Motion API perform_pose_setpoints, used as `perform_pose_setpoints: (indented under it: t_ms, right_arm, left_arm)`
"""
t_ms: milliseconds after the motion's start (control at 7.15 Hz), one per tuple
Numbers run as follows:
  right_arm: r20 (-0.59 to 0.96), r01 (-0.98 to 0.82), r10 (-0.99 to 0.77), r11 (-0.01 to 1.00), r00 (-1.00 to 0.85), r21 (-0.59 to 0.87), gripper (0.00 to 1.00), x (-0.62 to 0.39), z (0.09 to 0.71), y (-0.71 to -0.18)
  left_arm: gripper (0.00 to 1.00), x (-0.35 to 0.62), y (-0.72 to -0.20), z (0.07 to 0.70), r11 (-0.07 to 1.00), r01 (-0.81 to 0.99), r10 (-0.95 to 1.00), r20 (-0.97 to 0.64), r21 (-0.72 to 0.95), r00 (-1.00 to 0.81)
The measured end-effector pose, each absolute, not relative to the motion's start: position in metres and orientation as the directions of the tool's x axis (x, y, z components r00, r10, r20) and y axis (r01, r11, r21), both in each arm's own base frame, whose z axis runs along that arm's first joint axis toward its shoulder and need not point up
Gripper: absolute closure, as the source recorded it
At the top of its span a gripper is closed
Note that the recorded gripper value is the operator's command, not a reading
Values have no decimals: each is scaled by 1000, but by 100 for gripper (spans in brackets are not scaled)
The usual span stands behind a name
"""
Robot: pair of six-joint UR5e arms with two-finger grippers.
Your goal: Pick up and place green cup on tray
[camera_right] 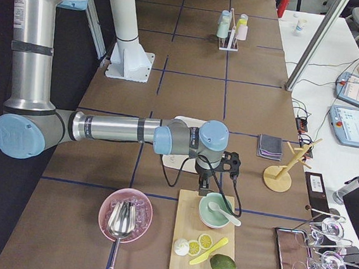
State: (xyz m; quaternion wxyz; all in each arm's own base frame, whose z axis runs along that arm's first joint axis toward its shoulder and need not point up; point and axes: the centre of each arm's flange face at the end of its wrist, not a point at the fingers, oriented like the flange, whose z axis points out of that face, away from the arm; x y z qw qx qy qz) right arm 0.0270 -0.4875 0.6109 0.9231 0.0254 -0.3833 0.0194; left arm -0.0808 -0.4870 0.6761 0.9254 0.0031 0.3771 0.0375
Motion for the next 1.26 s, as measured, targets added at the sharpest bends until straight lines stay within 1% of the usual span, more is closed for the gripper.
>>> perform_pose_setpoints:
  t_ms: [280,560,840,1259]
  right_arm:
    - [743,-129,69,991,665,23,0,-33,601,-481]
    - [754,-130,92,991,650,-8,0,-80,617,-453]
    - [754,-138,101,990,649,-14,0,-100,630,-429]
    - [724,-144,130,989,678,-43,0,-139,637,-414]
  left_arm:
    - [0,-81,-487,676,997,-66,71,-698,34,712]
    - [0,-81,-487,676,997,-66,71,-698,33,713]
    - [0,-81,-487,675,997,-66,71,-698,34,713]
    - [0,-81,-487,675,997,-66,72,-698,36,713]
